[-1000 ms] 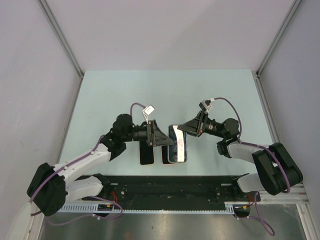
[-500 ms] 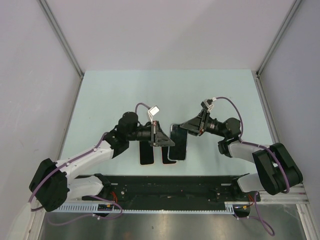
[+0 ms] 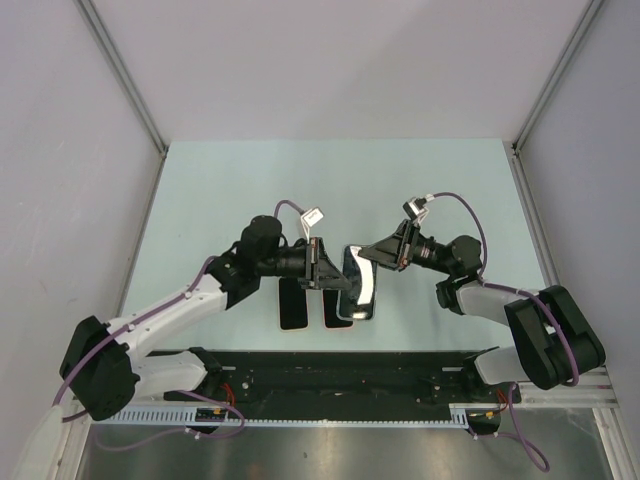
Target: Put the phone into the phone case
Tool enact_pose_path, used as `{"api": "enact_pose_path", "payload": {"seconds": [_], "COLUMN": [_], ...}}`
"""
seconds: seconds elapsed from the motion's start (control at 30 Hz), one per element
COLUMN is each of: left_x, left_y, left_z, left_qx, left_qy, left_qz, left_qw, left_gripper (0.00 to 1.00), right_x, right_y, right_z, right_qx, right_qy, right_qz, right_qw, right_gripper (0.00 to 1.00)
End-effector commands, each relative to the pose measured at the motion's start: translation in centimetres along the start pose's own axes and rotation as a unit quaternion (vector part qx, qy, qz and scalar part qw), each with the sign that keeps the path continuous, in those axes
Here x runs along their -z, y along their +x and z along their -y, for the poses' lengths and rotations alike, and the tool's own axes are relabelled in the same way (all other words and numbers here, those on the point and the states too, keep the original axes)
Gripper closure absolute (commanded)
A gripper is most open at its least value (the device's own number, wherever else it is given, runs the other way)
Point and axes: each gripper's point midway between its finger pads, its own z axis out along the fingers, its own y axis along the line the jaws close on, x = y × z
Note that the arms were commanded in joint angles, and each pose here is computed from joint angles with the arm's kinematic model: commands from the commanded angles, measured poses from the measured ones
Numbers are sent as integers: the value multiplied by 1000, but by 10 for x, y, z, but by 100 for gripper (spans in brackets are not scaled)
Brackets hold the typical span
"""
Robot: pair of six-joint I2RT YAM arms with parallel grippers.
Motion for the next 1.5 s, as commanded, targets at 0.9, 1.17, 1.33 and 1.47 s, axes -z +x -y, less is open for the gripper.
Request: {"api": "enact_pose_path", "payload": {"seconds": [0.9,1.17,1.33,1.47], "left_x": [-3,-8,-5,-2], "left_y": [14,4,-6,-14], "left_z": [-46,-47,-16,-1], "left_qx": [-5,-1,-13,-16], "left_qy": [-100,-104,-31,6], "left_qz": [-9,16,49,70], "left_qw": [995,995,998,997], "left_gripper": [100,100,100,100], "right_x": [7,6,10,8], "right_y": [-8,19,30,36], "right_z": [-52,-34,-20,-23], "right_qx": [101,98,86,93], "right_qy": [-88,-60,-30,-31], "right_qz": [14,-44,-59,-64], "right_qw": [991,992,994,993], "right_gripper": [61,58,57,58]}}
